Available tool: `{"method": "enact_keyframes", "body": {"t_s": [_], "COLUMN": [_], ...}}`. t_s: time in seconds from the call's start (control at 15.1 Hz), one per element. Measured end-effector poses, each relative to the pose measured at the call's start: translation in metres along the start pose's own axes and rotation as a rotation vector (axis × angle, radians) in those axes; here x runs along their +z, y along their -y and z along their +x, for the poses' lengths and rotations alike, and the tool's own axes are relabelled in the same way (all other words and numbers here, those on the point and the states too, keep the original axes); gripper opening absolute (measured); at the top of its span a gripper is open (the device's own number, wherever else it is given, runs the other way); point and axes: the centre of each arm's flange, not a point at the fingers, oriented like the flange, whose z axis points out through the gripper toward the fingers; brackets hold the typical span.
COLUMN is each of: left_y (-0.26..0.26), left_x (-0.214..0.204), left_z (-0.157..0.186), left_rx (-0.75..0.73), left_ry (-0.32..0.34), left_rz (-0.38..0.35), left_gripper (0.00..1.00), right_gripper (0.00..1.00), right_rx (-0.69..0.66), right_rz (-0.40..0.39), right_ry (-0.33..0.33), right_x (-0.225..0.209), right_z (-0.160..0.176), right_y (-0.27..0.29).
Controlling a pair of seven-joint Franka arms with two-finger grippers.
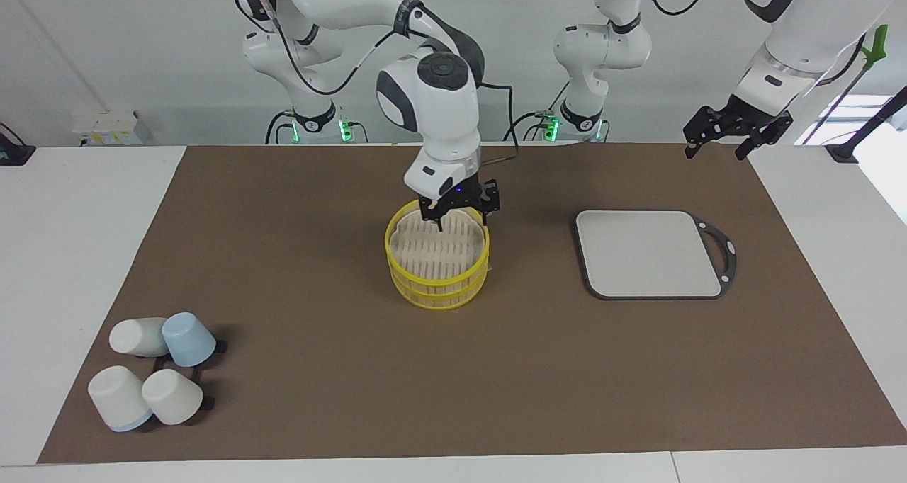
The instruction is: Place bun in steamer
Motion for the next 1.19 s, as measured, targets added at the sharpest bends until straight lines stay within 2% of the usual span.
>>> {"method": "enact_keyframes", "body": {"t_s": [0.2,0.33,0.53,0.79,1.19], "left_y": [-0.001,-0.003,-0.004,-0.005,-0.005], "left_x": [-0.001,-0.001,-0.002,-0.002,-0.002], "left_z": [0.001,0.002,0.003,0.003,0.004], "left_rx": [0.004,0.008,0.010,0.013,0.014], "left_ry": [-0.009,-0.014,-0.020,-0.025,-0.030], "left_rz": [0.001,0.001,0.002,0.003,0.004], "left_gripper": [1.00,1.00,1.00,1.00,1.00], "right_gripper": [1.00,1.00,1.00,1.00,1.00], "right_rx": [0.062,0.043,0.051,0.074,0.066], "right_rz": [-0.078,-0.105,-0.106,-0.103,-0.115], "right_ry": [0.065,0.109,0.108,0.104,0.130], "right_x": [-0.042,-0.054,-0.054,-0.049,-0.038], "right_z": [0.001,-0.005,0.000,0.005,-0.003], "right_y": [-0.086,-0.125,-0.161,-0.179,-0.176]}}
